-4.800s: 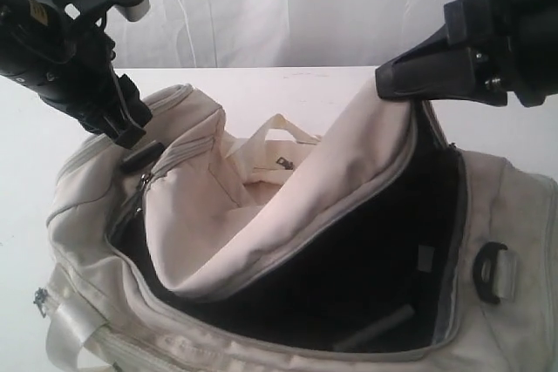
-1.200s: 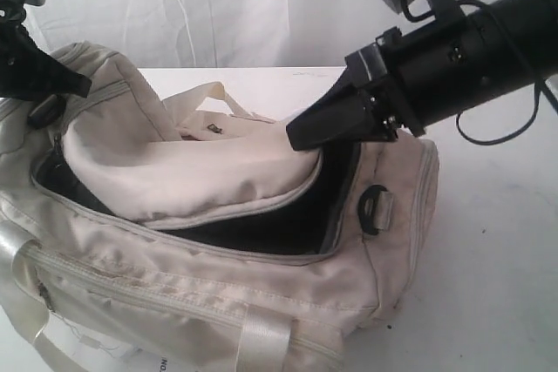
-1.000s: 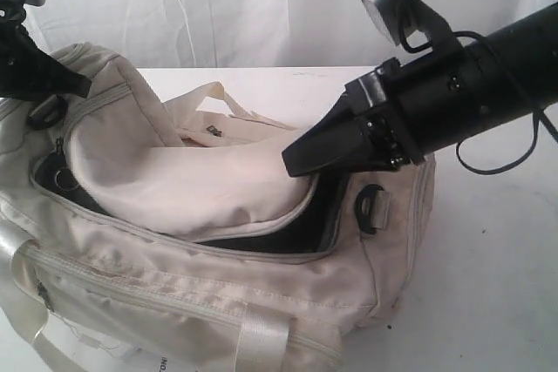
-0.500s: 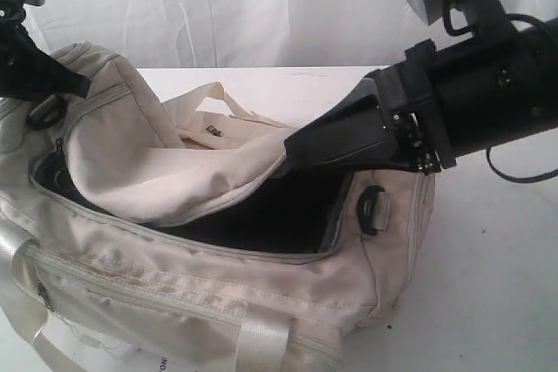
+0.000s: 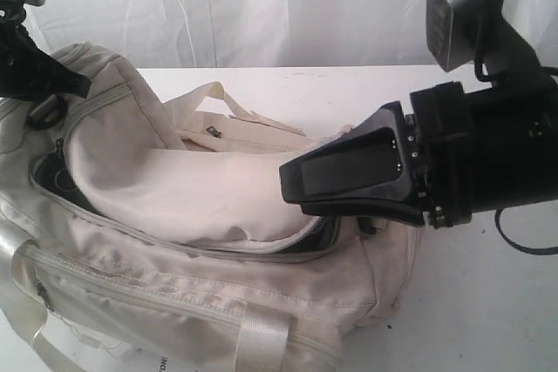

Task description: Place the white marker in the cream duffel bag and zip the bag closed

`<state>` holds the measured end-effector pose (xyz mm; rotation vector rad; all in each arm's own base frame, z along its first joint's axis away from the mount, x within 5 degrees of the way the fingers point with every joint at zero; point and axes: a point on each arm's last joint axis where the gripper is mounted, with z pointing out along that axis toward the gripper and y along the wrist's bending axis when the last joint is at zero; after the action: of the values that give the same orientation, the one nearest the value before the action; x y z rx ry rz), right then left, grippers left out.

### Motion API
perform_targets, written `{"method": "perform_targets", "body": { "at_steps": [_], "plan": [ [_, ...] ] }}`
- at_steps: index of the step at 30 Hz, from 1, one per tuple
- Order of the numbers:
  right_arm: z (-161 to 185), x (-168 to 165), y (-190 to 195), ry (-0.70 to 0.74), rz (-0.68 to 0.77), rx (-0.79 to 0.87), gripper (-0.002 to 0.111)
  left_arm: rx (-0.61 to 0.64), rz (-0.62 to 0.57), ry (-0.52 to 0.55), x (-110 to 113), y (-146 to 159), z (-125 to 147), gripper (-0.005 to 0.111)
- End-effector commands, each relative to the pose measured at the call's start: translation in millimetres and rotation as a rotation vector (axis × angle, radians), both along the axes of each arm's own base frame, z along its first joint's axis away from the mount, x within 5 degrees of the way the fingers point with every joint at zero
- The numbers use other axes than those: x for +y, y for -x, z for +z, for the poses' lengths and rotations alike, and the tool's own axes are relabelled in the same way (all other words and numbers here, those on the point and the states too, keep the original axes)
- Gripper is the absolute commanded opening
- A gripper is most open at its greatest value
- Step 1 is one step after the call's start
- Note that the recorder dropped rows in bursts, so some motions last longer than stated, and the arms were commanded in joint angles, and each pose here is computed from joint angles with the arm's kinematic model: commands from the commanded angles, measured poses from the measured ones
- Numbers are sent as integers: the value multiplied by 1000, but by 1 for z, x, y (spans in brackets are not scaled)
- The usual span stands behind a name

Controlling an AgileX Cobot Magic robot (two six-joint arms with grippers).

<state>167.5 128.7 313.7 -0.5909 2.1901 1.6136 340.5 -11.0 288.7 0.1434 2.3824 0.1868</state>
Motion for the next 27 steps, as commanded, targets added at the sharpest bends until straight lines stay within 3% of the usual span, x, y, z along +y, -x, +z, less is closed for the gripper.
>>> {"method": "perform_targets", "body": {
  "at_steps": [1,19,27],
  "plan": [
    [1,0,4,-56,-15,29,41,-43,4,4,1,1,8,0],
    [-1,27,31,-86,133,129,47,-40,7,9,1,1,8,0],
    [-15,27,33,-54,101,180,49,-31,8,11,1,0,5,0]
  ]
}}
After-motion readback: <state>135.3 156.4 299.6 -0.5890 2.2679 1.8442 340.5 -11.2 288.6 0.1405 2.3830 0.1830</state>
